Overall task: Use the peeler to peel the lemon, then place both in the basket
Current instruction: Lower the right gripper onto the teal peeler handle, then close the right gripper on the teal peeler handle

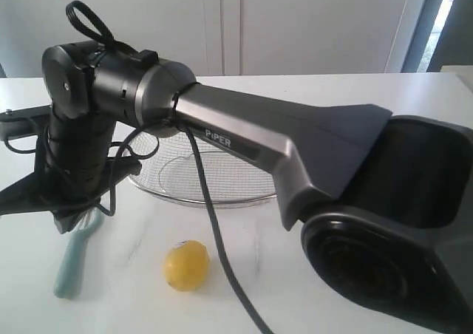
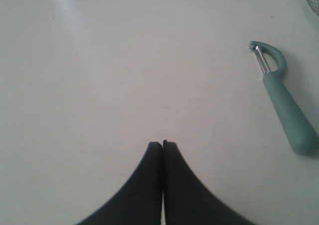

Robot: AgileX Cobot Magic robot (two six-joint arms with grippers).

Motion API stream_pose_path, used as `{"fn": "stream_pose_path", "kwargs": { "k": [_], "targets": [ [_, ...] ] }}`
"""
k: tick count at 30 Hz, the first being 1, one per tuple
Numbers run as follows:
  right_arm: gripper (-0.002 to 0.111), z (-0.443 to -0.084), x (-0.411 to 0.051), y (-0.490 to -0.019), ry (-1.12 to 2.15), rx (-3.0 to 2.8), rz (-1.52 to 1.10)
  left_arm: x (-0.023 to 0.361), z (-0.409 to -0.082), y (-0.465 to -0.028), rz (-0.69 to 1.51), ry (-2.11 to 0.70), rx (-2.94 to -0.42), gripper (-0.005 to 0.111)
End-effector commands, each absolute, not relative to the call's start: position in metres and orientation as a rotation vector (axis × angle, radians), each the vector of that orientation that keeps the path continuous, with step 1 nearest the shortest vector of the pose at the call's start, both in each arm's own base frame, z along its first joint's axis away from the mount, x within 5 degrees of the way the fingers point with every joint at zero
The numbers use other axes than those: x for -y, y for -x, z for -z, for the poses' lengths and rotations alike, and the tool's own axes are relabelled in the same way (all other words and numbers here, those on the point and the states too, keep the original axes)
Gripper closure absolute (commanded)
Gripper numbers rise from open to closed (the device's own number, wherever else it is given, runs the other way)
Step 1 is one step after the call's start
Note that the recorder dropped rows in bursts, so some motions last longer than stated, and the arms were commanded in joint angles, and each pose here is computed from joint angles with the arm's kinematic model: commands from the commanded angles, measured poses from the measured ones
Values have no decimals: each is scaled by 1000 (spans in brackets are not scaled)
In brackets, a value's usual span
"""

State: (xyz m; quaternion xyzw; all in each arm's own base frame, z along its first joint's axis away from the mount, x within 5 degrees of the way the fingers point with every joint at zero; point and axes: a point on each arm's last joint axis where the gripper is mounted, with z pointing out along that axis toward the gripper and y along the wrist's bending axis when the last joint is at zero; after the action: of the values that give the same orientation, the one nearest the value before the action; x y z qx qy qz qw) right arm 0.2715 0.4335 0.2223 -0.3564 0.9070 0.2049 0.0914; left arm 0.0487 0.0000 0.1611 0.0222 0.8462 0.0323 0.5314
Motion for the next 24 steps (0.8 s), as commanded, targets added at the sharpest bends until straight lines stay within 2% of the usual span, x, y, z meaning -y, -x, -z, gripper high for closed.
{"fn": "stream_pose_path", "kwargs": {
  "k": [1,5,10,18,24],
  "targets": [
    [108,-224,-438,-269,947,-2729,-665,0,-158,-48,-64,-39,-2031,107],
    [108,-212,-441,-272,756,-2820,-674,0,-158,-48,-64,-39,-2031,107],
    [107,-203,-445,-273,665,-2847,-681,0,-158,-48,-64,-39,-2031,107],
    [87,-183,-457,-260,650,-2881,-663,0,-158,-48,-69,-44,-2033,107],
    [73,-181,-455,-262,636,-2828,-486,0,-158,-48,-70,-46,-2033,107]
  ]
}}
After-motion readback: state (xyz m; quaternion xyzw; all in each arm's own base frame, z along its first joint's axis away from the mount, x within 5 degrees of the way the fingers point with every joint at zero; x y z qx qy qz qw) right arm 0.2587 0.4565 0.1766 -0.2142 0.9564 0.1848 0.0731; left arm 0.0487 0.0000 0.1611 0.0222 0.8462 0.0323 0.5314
